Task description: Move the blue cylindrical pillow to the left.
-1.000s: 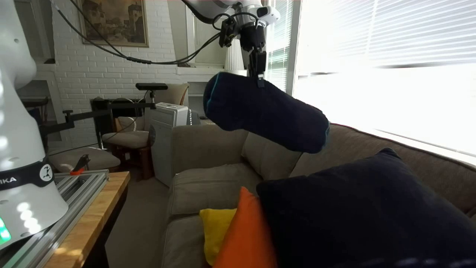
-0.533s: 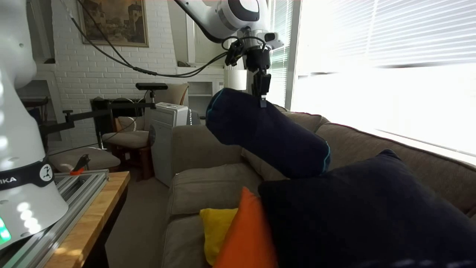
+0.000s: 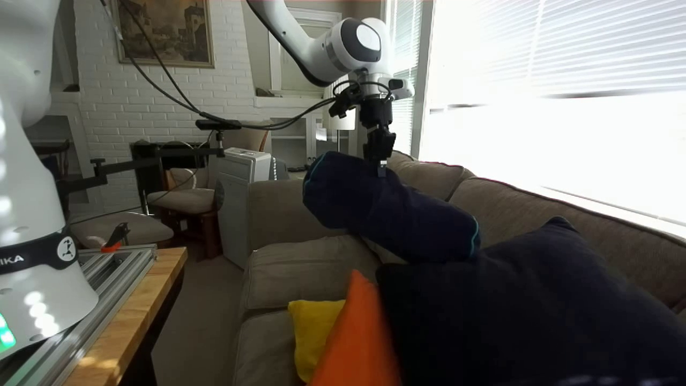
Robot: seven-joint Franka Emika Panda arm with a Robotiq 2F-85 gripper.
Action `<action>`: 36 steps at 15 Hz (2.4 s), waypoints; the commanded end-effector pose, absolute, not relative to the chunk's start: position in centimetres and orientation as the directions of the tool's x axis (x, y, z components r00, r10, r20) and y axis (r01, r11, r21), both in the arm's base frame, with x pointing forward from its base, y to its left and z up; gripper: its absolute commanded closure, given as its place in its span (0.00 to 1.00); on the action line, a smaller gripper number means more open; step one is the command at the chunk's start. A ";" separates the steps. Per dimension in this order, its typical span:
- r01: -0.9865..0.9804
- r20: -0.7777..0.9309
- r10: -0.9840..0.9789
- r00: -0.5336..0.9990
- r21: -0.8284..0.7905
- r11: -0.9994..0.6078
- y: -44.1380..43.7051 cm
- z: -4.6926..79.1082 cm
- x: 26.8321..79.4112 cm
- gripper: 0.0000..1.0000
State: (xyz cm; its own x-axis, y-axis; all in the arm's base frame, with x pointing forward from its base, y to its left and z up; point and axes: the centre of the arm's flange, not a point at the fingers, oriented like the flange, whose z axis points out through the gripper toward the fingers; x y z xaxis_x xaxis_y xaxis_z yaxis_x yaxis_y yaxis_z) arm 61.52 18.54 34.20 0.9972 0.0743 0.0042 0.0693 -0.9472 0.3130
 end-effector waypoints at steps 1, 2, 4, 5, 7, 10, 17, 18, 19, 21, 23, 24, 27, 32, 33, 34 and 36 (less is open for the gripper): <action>0.190 -0.018 0.197 0.980 0.357 -0.915 20.5 33.1 63.3 0.99; 0.222 -0.029 0.227 0.974 0.358 -0.907 21.2 32.9 63.3 0.99; 0.272 -0.047 0.274 0.961 0.360 -0.892 22.6 32.3 62.9 0.99; 0.292 -0.051 0.294 0.954 0.360 -0.886 23.1 32.2 62.8 0.99; 0.328 -0.055 0.332 0.942 0.362 -0.872 23.9 32.3 62.3 0.99; 0.386 -0.063 0.392 0.918 0.368 -0.846 25.3 32.7 61.2 0.99; 0.539 -0.125 0.537 0.835 0.390 -0.747 26.9 32.2 60.1 0.99; 0.541 -0.131 0.538 0.833 0.401 -0.740 26.7 31.9 60.0 0.99; 0.546 -0.135 0.543 0.829 0.407 -0.732 26.5 31.7 59.9 0.99; 0.532 -0.135 0.529 0.838 0.416 -0.737 25.8 30.9 59.9 0.99; 0.516 -0.138 0.508 0.850 0.412 -0.751 25.2 30.0 59.6 0.99; 0.506 -0.138 0.496 0.857 0.413 -0.758 24.9 29.4 59.4 0.99; 0.481 -0.141 0.470 0.872 0.434 -0.762 24.3 27.5 59.0 0.99; 0.484 -0.185 0.450 0.874 0.431 -0.762 22.9 22.6 58.5 0.99; 0.496 -0.198 0.457 0.867 0.417 -0.761 22.7 21.6 58.3 0.99; 0.504 -0.209 0.460 0.863 0.406 -0.762 22.5 20.2 58.0 0.99; 0.502 -0.226 0.448 0.865 0.396 -0.769 22.0 18.0 57.6 0.99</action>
State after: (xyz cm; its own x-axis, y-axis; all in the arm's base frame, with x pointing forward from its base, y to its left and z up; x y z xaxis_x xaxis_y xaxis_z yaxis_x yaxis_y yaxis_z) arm 58.09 22.90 20.40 0.8620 0.4535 -0.2265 0.5069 -0.7669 0.3937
